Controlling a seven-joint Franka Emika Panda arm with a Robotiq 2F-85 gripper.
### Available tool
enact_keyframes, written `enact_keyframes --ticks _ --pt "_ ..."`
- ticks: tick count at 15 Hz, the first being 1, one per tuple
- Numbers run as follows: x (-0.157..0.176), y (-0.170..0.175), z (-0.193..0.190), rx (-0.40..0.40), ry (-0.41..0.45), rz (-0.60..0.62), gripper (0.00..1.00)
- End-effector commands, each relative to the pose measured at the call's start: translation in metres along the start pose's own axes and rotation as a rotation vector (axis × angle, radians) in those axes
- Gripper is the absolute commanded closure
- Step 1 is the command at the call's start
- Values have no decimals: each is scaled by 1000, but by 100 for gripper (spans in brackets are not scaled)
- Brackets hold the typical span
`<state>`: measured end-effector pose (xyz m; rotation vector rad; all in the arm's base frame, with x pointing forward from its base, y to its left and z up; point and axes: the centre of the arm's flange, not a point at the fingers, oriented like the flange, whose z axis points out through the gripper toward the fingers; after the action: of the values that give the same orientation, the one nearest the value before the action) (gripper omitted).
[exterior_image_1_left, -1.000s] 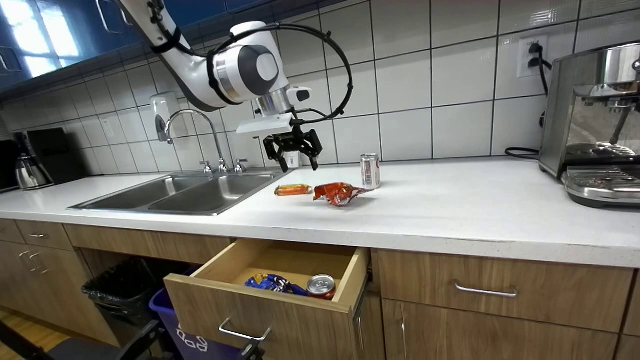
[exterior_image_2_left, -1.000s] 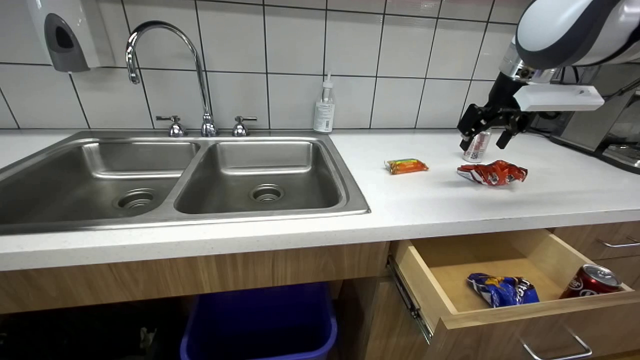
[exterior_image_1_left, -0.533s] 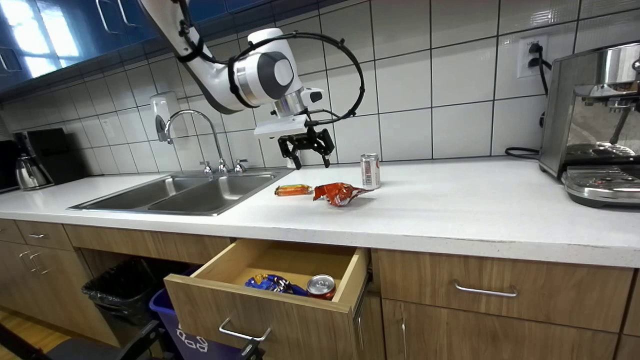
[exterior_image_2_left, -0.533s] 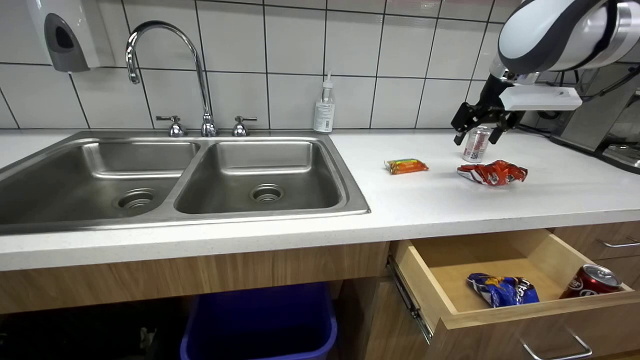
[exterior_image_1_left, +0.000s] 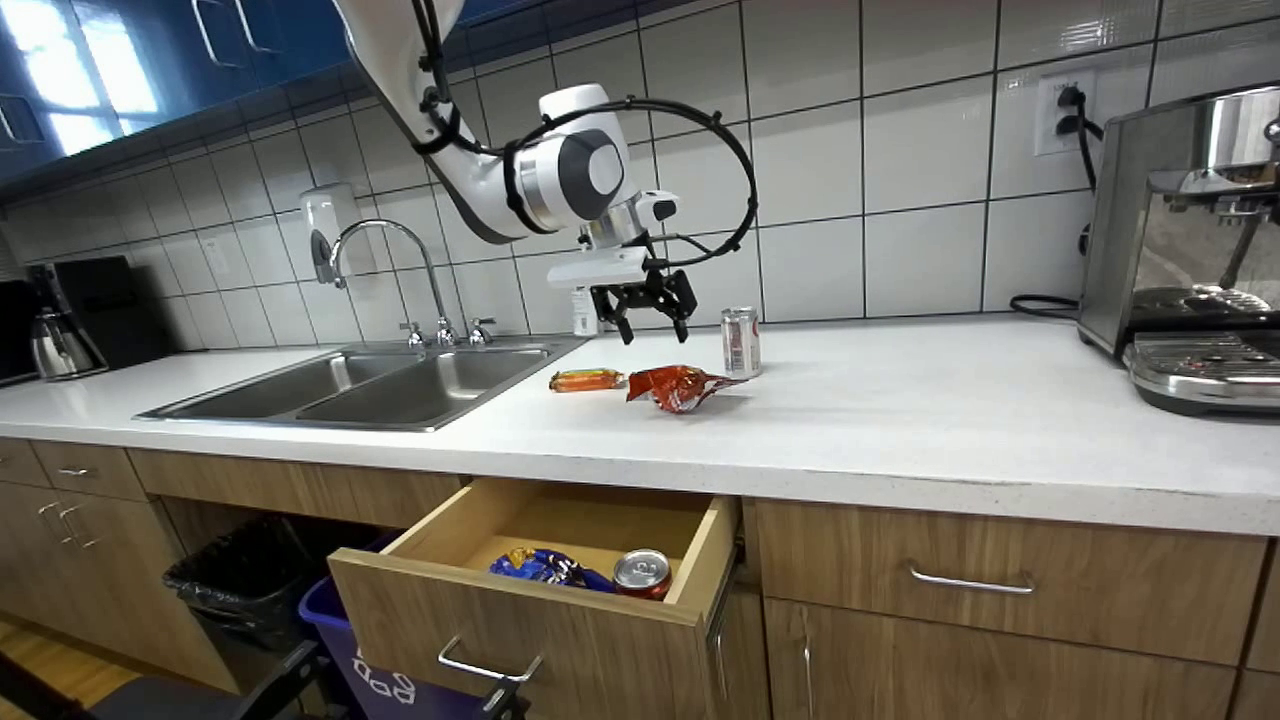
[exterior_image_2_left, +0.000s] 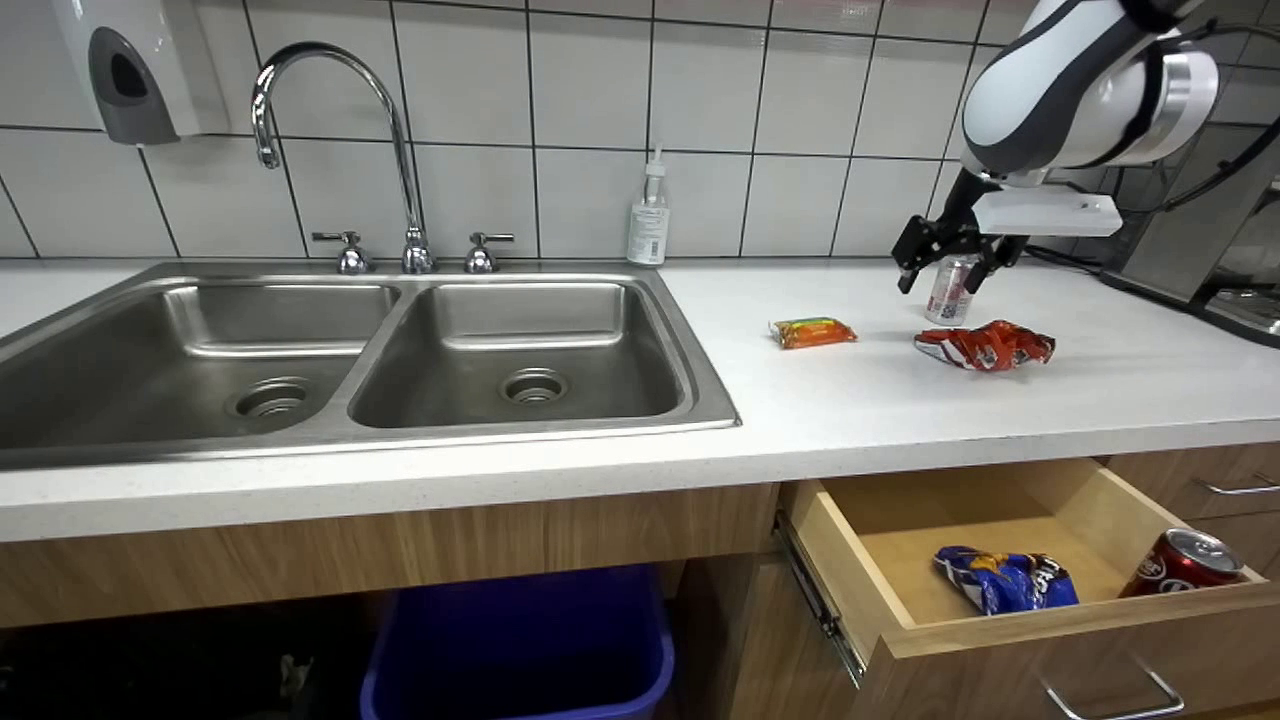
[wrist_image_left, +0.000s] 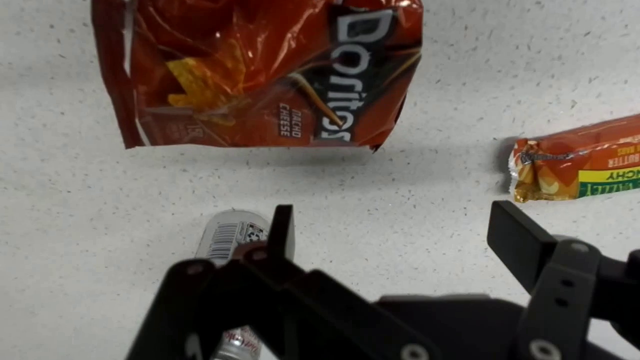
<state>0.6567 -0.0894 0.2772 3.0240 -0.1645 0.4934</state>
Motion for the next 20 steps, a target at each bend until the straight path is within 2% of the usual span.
enact_keyframes --ticks 1,12,20 --pt "20 13 16 4 -20 38 0" --pt "5 52 48 -27 -76 113 0" --pt "-17 39 52 -11 -120 98 0"
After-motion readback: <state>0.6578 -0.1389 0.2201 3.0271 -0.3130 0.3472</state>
